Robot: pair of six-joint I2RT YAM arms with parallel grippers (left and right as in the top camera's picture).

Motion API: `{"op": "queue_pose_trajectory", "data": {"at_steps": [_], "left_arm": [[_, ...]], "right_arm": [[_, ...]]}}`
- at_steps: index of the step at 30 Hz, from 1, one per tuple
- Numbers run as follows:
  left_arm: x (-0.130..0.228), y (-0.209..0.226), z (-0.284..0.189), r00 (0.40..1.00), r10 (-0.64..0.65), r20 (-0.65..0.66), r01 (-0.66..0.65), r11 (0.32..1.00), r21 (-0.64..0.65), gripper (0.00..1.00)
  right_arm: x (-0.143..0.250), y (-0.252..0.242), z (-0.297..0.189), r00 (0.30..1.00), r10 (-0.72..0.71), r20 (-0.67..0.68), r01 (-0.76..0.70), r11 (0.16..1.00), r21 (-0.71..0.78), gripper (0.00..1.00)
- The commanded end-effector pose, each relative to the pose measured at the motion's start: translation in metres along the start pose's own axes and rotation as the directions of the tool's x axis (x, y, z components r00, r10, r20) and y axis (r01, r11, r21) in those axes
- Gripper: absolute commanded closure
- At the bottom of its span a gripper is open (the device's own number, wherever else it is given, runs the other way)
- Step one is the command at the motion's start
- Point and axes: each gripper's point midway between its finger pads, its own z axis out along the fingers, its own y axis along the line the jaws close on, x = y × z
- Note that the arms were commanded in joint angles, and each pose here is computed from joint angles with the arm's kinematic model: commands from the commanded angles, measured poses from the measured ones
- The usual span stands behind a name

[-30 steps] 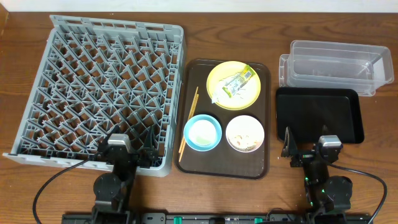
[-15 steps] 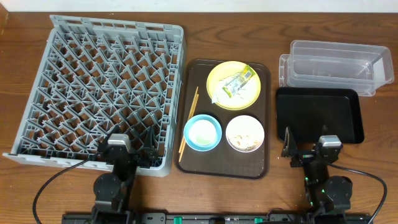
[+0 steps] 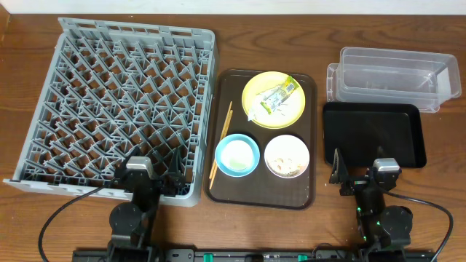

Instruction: Sort waste into correct bins and load items into the dishwasher

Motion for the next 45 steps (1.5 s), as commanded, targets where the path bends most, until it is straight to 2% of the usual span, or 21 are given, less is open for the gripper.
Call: {"op": "queue_pose_trajectory", "data": {"at_steps": [1, 17, 22, 26, 32, 37, 43, 45], "left_arm": [[0.015, -0.001, 0.000, 0.998, 0.013, -0.055, -0.012, 1.000, 0.013, 0.00], [0.013, -0.002, 0.000, 0.999, 0.013, -0.047, -0.013, 1.000, 0.014, 0.00], [-0.001, -0.007, -0.001, 1.000, -0.025, -0.010, 0.025, 0.999, 0.038, 0.00], [-0.008, -0.006, -0.006, 0.999, -0.032, -0.042, 0.033, 0.999, 0.018, 0.00], [-0.018, -0.003, -0.016, 0.984, -0.036, -0.177, 0.029, 0.999, -0.039, 0.00], [-0.026, -0.005, -0.022, 0.938, -0.046, -0.345, 0.022, 0.997, -0.072, 0.00], [-0.030, -0.006, -0.027, 0.822, -0.067, -0.566, 0.000, 0.993, -0.119, 0.00], [-0.027, -0.005, -0.031, 0.756, -0.080, -0.650, -0.013, 0.991, -0.136, 0.00]], "right_arm": [[0.002, 0.002, 0.000, 1.000, -0.009, -0.009, 0.009, 1.000, -0.009, 0.01], [0.002, 0.003, 0.000, 1.000, -0.007, -0.007, 0.006, 1.000, -0.014, 0.01], [0.002, 0.003, 0.000, 0.997, 0.075, -0.008, -0.075, 0.997, -0.016, 0.01], [-0.001, 0.005, -0.001, 0.996, 0.089, -0.013, -0.089, 0.996, -0.023, 0.01], [-0.015, 0.007, -0.002, 0.993, 0.088, -0.078, -0.089, 0.996, -0.014, 0.01], [-0.031, 0.016, 0.007, 0.976, 0.088, -0.197, -0.096, 0.995, -0.034, 0.01], [-0.058, 0.037, 0.038, 0.916, 0.089, -0.390, -0.136, 0.986, -0.094, 0.01], [-0.063, 0.049, 0.053, 0.878, 0.071, -0.473, -0.156, 0.978, -0.141, 0.01]]}}
